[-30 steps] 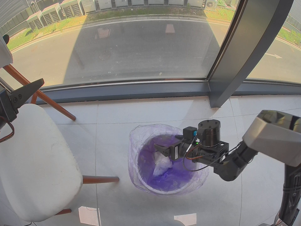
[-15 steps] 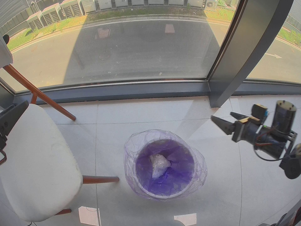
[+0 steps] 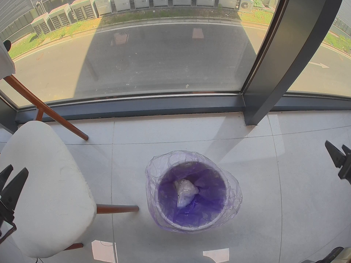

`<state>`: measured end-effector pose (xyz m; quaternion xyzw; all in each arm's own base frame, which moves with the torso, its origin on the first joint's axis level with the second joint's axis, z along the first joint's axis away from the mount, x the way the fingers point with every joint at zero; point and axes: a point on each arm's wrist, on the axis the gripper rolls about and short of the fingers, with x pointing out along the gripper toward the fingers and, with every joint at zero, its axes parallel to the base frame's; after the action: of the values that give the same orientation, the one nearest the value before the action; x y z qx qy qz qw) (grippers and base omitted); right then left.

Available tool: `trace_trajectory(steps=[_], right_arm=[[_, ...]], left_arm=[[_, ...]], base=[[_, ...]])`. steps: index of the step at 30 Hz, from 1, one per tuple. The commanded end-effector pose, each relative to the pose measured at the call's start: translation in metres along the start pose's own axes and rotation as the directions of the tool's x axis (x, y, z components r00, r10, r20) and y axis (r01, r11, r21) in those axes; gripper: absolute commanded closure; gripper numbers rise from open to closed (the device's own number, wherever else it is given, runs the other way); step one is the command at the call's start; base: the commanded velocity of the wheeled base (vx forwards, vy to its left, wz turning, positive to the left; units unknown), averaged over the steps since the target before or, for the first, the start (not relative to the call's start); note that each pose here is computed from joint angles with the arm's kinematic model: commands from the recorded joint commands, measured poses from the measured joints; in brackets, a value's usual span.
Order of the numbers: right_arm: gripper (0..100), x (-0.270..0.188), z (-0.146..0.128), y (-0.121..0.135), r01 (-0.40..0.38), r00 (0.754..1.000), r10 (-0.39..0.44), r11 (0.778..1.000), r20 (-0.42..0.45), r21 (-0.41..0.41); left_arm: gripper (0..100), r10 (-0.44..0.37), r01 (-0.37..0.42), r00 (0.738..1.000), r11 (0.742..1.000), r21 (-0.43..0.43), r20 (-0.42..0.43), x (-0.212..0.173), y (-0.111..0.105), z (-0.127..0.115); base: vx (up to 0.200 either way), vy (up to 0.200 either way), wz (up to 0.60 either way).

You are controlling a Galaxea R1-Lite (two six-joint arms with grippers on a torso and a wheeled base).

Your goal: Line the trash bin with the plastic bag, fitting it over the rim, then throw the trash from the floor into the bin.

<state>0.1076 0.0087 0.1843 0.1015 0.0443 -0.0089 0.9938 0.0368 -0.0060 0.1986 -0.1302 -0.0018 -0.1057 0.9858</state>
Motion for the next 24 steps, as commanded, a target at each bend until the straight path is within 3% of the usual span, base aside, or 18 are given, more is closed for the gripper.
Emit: trace_trajectory(steps=[1,4,7,8,11,14,16,18,20,24], right_arm=[[0,-0.089,-0.037,-0.022,0.152,0.983,-0.154,0.988,0.096,0.019],[0,-0.11,-0.066,-0.027,0.171,0.983,-0.17,0.985,0.074,0.005],[0,-0.122,-0.105,-0.034,0.133,0.988,-0.122,0.984,0.09,-0.118],[0,-0.122,-0.112,-0.035,0.09,0.992,-0.073,0.98,0.105,-0.175],[0,-0.121,-0.11,-0.034,0.056,0.989,-0.028,0.98,0.146,-0.192],[0,-0.121,-0.116,-0.033,-0.035,0.997,0.05,0.974,0.063,-0.224],[0,-0.121,-0.116,-0.032,-0.067,0.995,0.084,0.969,0.059,-0.238],[0,-0.12,-0.116,-0.033,-0.063,0.994,0.081,0.97,0.07,-0.234],[0,-0.12,-0.115,-0.034,-0.01,0.996,0.029,0.976,0.084,-0.219],[0,-0.12,-0.115,-0.034,0.009,0.996,0.01,0.978,0.088,-0.21]], left_arm=[[0,0.053,-0.052,0.998,0.998,-0.027,0.037,-0.034,0.01,-0.047],[0,0.045,-0.044,0.999,0.999,-0.026,0.026,-0.047,0.014,-0.069],[0,0.031,-0.03,0.999,0.999,-0.012,0.031,-0.062,0.018,-0.092],[0,0.047,-0.047,0.999,0.999,0.001,-0.007,-0.062,0.021,-0.102],[0,0.096,-0.097,0.995,0.995,0.03,0.011,-0.058,0.024,-0.108],[0,0.096,-0.096,0.995,0.995,0.033,-0.005,-0.058,0.024,-0.11],[0,0.083,-0.082,0.997,0.995,0.065,-0.01,-0.058,0.024,-0.11],[0,0.075,-0.072,0.997,0.99,0.118,-0.014,-0.058,0.024,-0.11],[0,0.088,-0.085,0.996,0.985,0.149,-0.01,-0.058,0.024,-0.11],[0,0.25,-0.248,0.968,0.953,0.175,0.008,-0.058,0.027,-0.112]], base=[[0.0,0.0,0.0],[0.0,0.0,0.0],[0.0,0.0,0.0],[0.0,0.0,0.0],[0.0,0.0,0.0],[0.0,0.0,0.0],[0.0,0.0,0.0],[0.0,0.0,0.0],[0.0,0.0,0.0],[0.0,0.0,0.0]])
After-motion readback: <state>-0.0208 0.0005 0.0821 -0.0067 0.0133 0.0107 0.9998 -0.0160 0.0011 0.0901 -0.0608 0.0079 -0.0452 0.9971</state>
